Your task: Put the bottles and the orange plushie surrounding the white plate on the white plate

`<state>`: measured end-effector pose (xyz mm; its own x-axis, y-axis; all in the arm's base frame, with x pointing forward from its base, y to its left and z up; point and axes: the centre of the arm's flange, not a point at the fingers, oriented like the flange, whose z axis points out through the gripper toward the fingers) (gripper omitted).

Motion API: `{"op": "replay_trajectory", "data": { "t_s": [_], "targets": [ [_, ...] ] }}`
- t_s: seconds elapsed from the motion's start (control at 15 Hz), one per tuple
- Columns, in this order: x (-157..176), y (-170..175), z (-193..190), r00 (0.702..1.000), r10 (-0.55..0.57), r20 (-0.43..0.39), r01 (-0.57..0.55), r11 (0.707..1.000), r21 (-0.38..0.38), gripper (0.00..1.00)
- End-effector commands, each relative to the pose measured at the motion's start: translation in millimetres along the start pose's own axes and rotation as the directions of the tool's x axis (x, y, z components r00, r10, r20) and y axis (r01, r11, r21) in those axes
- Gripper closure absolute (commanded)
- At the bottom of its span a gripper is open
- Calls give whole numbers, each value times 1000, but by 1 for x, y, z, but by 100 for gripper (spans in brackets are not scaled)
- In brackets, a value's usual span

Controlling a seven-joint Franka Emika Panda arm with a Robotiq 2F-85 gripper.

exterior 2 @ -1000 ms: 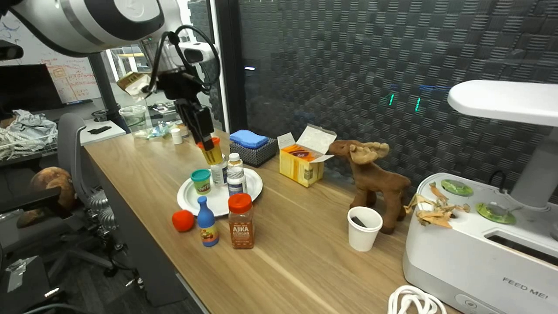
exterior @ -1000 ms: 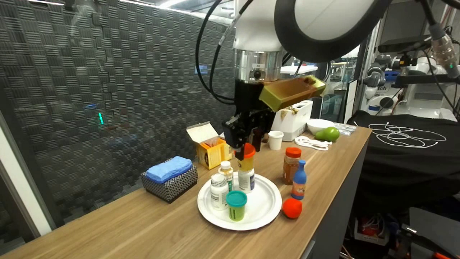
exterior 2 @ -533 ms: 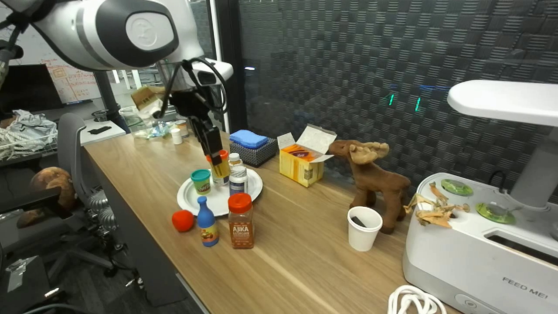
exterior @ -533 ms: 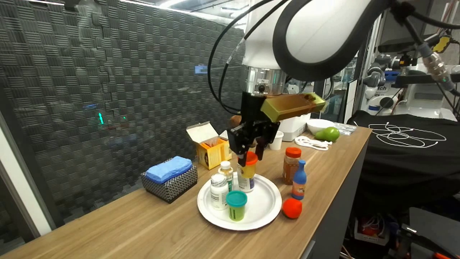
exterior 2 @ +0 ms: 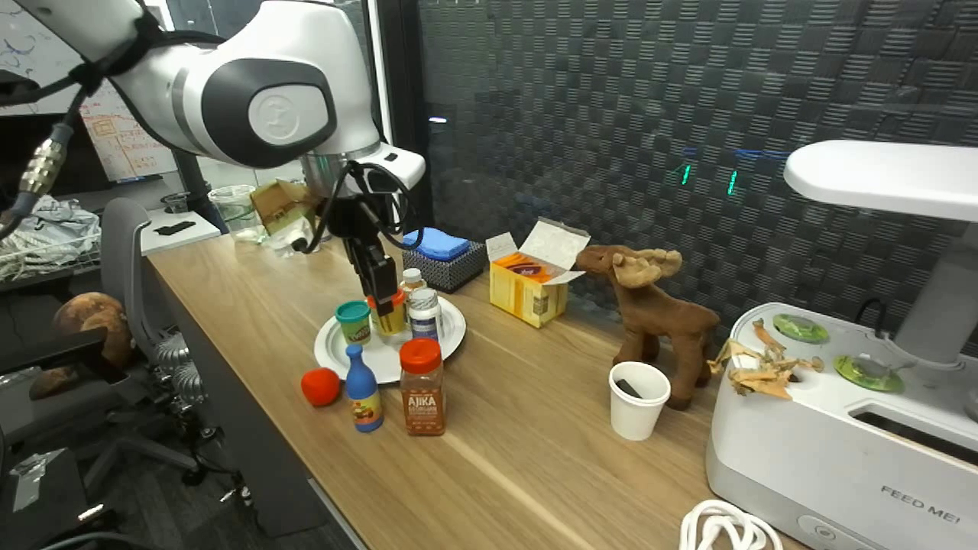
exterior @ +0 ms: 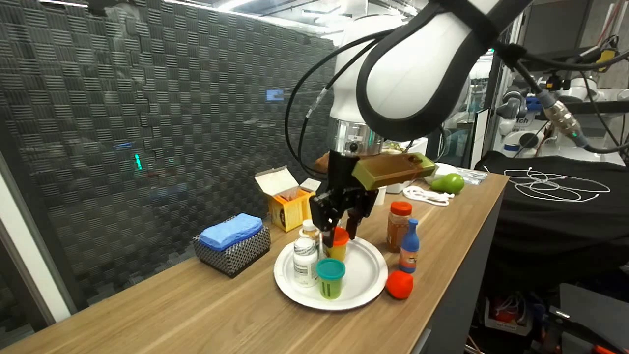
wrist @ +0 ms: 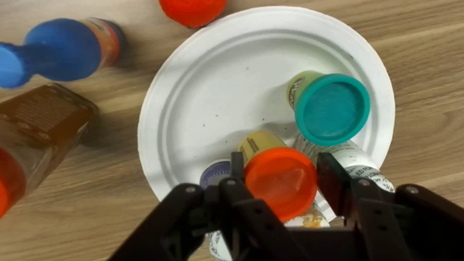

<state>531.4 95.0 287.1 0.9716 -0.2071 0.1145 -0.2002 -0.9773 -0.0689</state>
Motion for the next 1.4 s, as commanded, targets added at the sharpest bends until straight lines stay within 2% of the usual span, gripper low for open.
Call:
{"op": "replay_trajectory", "data": {
  "t_s": [0.0,0.33,0.4,0.47,0.53,0.73,1.0,1.13,1.33],
  "targets": [
    [10,-1,-5,1000,-6,-13,7,999,47,72],
    [12,-2,-1,1000,-4,-5,4,998,57,72],
    [11,-2,0,1000,-7,-3,7,998,56,56],
    [11,-2,1,1000,-10,-1,10,998,57,22],
    [10,-3,2,1000,-9,1,9,998,55,21],
    [9,-3,2,1000,-11,1,11,998,55,1],
    [6,-4,-4,1000,-15,-6,16,998,55,0],
    [5,-3,-15,1000,-20,-4,20,999,28,0],
    [4,8,-48,999,-16,-44,15,1000,-15,0]
  ]
}}
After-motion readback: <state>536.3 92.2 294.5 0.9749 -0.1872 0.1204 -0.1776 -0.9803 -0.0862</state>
